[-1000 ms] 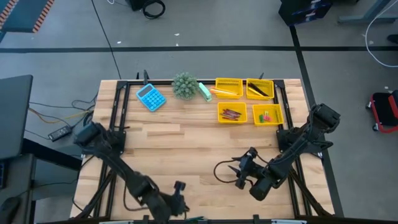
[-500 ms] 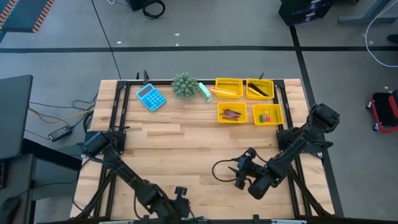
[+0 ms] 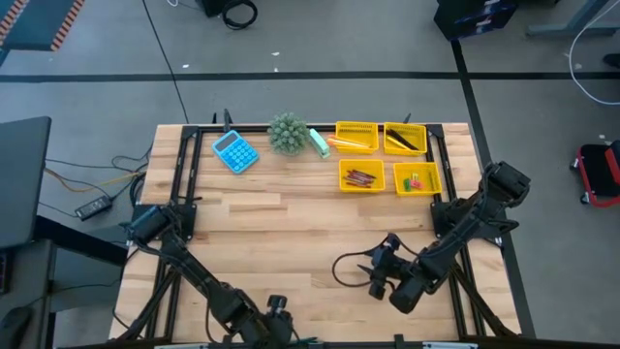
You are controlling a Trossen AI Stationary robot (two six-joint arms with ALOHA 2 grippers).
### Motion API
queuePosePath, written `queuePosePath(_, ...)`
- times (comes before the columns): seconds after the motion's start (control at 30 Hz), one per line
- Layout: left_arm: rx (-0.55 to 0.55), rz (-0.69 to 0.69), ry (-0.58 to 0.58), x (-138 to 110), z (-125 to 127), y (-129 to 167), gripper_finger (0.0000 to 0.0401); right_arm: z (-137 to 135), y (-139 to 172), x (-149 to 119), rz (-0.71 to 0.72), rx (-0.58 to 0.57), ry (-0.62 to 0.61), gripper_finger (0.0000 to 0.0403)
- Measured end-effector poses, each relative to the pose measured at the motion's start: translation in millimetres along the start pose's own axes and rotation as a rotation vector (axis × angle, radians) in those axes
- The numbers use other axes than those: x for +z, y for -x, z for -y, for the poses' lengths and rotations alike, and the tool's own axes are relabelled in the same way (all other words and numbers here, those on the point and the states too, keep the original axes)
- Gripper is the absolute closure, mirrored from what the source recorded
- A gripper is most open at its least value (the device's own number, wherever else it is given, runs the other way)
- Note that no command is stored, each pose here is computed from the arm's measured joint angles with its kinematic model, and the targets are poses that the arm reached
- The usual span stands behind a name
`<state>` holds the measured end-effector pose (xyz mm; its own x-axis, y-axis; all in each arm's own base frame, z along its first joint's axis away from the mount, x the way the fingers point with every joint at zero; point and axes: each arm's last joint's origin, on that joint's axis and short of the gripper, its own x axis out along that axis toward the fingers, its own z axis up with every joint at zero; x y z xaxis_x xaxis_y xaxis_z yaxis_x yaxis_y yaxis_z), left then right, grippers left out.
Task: Sort crayons/erasers/pens/pencils in bins
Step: Put the green crayon into the bottom left yellow bin
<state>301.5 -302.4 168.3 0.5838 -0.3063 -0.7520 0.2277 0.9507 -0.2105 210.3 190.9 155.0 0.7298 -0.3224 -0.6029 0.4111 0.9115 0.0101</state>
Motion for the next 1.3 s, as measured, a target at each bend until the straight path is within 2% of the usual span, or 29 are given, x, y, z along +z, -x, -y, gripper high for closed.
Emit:
queuePosePath(0.1,0.084,-0.02,0.004,-4.4,-4.8,0.1,0.0275,-0.9,1.7,-1.3,0.0,0.006,0.001,0.0213)
queuePosePath(0.3,0.101,-0.04,0.03,-10.1,-6.9,-9.0,0.028,-1.0,1.7,-1.4,-0.003,0.008,-0.003,0.0213)
queuePosePath(0.5,0.016,-0.026,0.057,-17.2,3.4,-23.5,0.0286,-0.7,1.6,-1.7,-0.01,0.009,0.002,0.0213)
queuePosePath(0.8,0.007,-0.018,0.091,-23.0,13.3,-21.1,0.0284,-0.5,1.6,-1.8,-0.012,0.008,0.006,0.0213)
queuePosePath(1.13,0.045,-0.002,0.086,-23.4,10.9,-23.4,0.0289,-0.5,1.6,-1.8,-0.013,0.008,0.003,0.0213)
queuePosePath(1.3,0.014,0.04,0.072,-19.4,14.0,-23.5,0.0289,-0.5,1.6,-1.9,-0.014,0.009,0.003,0.0213)
